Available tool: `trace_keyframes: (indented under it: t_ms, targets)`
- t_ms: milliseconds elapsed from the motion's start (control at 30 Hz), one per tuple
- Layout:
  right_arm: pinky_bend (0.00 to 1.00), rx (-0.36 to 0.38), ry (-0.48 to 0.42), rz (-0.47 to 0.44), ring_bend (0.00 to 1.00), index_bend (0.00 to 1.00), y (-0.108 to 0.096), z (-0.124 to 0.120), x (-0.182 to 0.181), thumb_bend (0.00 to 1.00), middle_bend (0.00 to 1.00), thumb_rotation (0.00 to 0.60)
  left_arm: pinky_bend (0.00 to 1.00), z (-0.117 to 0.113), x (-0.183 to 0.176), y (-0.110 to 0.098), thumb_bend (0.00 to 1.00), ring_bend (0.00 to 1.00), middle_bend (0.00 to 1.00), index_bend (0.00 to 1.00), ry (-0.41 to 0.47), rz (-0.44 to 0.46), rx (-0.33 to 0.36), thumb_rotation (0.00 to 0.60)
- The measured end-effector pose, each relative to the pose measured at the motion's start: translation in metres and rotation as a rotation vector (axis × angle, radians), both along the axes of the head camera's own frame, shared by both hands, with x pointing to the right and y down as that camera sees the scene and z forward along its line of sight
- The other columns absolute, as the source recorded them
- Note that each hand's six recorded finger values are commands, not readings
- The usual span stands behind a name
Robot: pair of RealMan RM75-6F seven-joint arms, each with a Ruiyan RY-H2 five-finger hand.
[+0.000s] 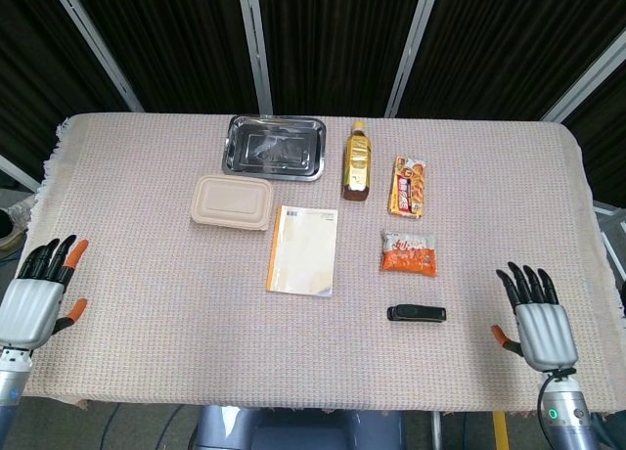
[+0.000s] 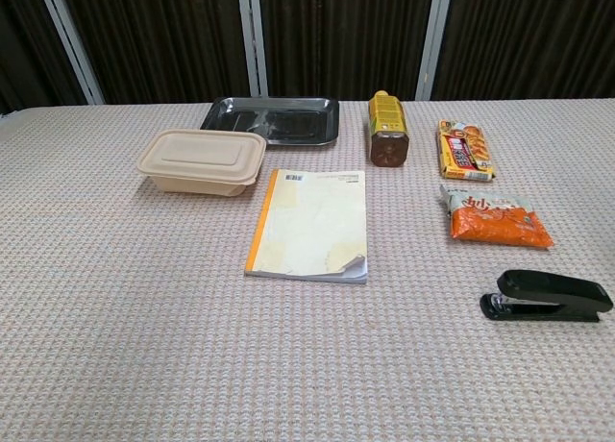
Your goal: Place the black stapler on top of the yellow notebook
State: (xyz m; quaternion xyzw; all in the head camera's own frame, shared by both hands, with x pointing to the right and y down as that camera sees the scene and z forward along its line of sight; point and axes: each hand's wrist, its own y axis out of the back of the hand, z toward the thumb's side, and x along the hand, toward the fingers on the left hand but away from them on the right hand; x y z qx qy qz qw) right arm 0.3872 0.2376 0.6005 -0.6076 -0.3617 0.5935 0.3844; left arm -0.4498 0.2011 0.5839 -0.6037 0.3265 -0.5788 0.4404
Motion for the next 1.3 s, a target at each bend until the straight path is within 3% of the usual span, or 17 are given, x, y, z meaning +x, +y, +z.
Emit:
trace_keyframes:
  t_ms: [467,833,1100,1300]
  targets:
    - [0.26,-0.122,0.014,-0.101,0.13,0.20,0.014,0.060,-0.076,0.19,0.16,0.600,0.11,0.006,-0.006,-0.006,0.30,0.00,0.00,0.00,0.008,-0.013,-0.031,0.600]
    - [0.32,-0.133,-0.019,-0.127,0.20,0.27,0.009,0.074,-0.097,0.22,0.21,0.600,0.11,0.006,-0.007,-0.006,0.30,0.00,0.00,0.00,0.014,-0.015,-0.035,0.600]
    - [0.47,-0.130,-0.036,-0.159,0.32,0.39,0.000,0.084,-0.114,0.27,0.31,0.600,0.11,0.008,-0.011,-0.007,0.30,0.00,0.00,0.00,0.011,-0.028,-0.042,0.600]
    - [0.51,-0.150,-0.046,-0.160,0.35,0.42,-0.001,0.095,-0.117,0.29,0.34,0.600,0.11,0.009,-0.011,-0.008,0.30,0.00,0.00,0.00,0.009,-0.032,-0.047,0.600]
